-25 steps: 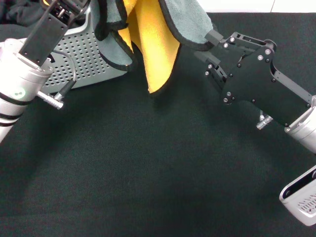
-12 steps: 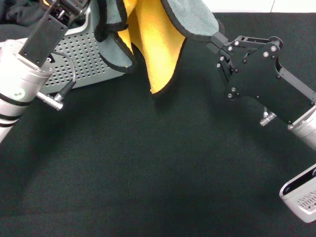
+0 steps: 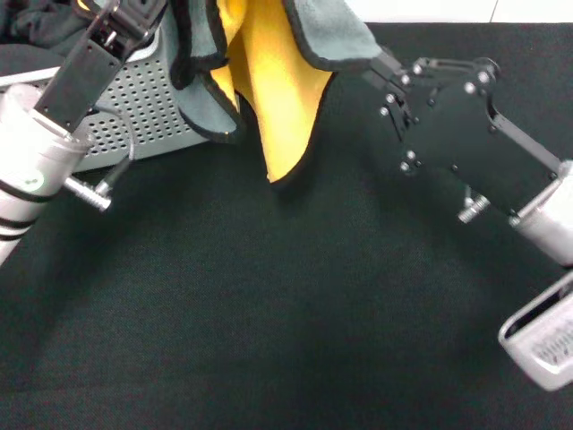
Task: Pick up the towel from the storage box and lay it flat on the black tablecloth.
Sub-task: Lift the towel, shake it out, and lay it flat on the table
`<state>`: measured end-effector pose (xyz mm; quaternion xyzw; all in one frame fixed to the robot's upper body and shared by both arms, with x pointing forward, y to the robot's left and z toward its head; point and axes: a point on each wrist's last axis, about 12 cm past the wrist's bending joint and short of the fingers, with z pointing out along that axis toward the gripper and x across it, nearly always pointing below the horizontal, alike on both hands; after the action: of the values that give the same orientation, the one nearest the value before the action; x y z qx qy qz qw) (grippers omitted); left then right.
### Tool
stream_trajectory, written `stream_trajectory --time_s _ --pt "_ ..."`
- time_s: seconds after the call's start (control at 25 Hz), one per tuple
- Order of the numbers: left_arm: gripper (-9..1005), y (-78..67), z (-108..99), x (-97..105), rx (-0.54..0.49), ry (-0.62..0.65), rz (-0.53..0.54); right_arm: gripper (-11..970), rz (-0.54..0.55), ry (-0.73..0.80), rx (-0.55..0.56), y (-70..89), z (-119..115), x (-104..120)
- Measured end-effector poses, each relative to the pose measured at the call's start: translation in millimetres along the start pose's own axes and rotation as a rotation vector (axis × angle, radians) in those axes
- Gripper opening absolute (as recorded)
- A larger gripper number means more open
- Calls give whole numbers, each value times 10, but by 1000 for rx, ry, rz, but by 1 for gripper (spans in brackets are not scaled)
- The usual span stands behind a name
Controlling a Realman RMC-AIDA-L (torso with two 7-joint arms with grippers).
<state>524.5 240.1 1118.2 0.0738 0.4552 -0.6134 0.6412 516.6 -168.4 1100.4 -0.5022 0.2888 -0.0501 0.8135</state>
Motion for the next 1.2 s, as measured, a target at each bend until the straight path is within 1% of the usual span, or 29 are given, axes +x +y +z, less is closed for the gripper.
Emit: stream_trajectory --time_s 0.12,0.24,0.32,0.44,0.48,0.52,0.6,0.72,0.8,0.88,1.0,1.12,1.16,1.2 --pt "28 -5 -142 37 -38 34 28 8 82 33 -23 -50 173 -4" --pt "29 -11 -361 87 -119 56 125 8 135 82 -42 -126 338 -41" --pt "30 -15 -505 132 -181 70 202 8 150 131 -56 -211 437 -71" --pt "30 -27 -629 201 -234 95 267 8 162 195 -77 -349 543 -132" --pt "31 -37 -697 255 -265 109 293 8 171 206 -85 -404 572 -166" --pt "31 -37 -697 255 -265 109 293 8 181 205 -87 -438 588 -188" --pt "32 -46 -757 305 -293 121 329 8 216 187 -97 -503 632 -261" --pt "33 -45 -799 350 -316 142 367 8 291 154 -133 -569 672 -353" --pt "38 -32 -812 380 -329 166 397 8 343 132 -155 -614 681 -409" --pt "47 -22 -824 407 -339 190 423 8 370 112 -170 -667 674 -445" --pt "74 -32 -840 443 -337 215 444 8 400 83 -196 -769 649 -476" --pt "126 -49 -842 476 -321 235 450 8 450 66 -224 -915 599 -454" --pt "143 -57 -839 489 -314 242 448 8 472 63 -234 -996 575 -425" --pt "160 -72 -831 510 -296 252 444 8 472 63 -234 -996 575 -425"
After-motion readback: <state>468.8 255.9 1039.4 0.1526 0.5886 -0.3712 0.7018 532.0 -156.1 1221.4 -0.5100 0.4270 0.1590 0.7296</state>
